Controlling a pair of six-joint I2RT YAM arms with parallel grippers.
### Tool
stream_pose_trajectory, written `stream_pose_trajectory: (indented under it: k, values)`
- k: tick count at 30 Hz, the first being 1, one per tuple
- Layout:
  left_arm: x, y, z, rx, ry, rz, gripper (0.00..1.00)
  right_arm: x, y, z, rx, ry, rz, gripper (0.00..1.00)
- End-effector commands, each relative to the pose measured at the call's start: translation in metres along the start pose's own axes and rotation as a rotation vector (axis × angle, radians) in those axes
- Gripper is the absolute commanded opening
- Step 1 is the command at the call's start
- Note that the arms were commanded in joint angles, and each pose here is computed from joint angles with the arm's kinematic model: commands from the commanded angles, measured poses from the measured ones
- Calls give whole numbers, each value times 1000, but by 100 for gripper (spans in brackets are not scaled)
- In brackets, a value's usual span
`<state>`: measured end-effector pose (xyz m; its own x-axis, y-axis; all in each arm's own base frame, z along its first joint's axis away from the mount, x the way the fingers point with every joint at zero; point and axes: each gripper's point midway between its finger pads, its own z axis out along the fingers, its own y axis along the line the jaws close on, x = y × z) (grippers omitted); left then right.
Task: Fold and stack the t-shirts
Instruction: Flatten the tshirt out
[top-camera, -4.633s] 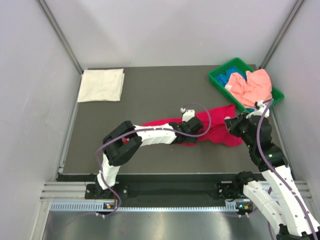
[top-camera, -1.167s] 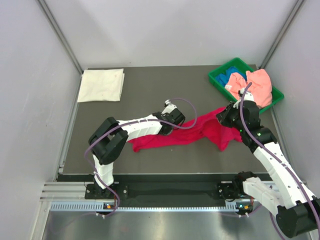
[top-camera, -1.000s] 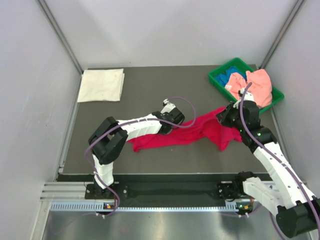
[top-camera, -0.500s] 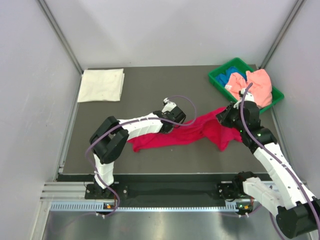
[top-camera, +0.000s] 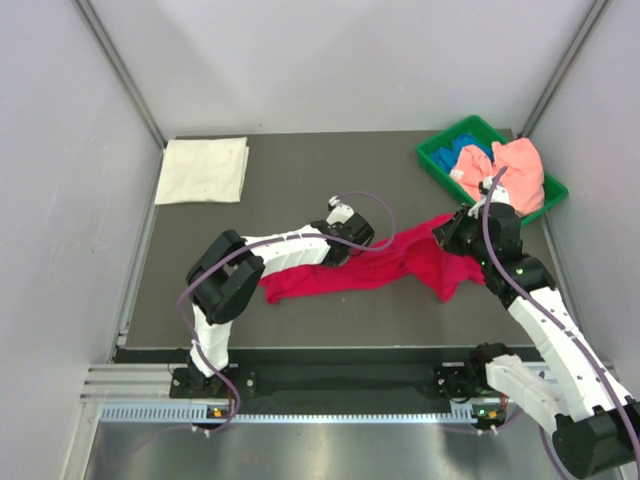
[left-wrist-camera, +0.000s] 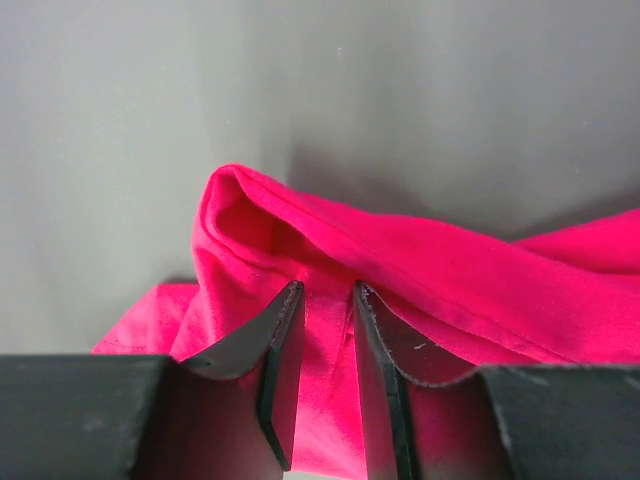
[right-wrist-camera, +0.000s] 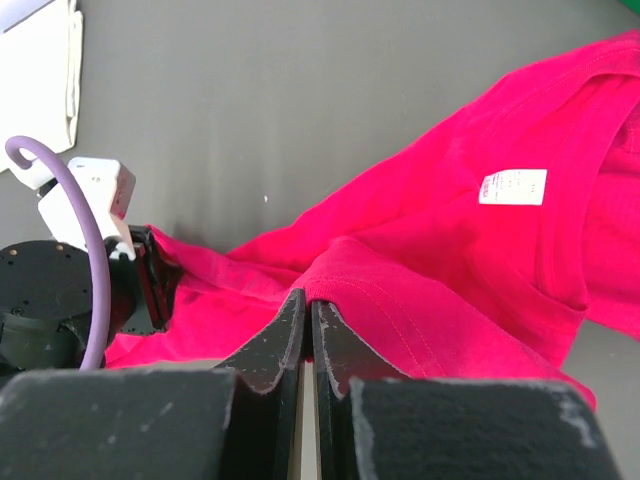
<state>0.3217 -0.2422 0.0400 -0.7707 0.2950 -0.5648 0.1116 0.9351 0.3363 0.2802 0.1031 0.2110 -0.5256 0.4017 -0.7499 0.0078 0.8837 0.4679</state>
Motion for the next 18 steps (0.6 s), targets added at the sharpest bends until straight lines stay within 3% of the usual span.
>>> stream_pose_trajectory:
  k: [1,15,18]
  values:
    - [-8,7,0,-46,-18,1,32,-11,10,-4,-35,-49,-2,0]
    - [2,-4,11,-22,7,16,33,-12,10,-4,-36,-52,5,0]
    - [5,-2,13,-37,12,23,24,-12,10,-5,-36,-58,6,0]
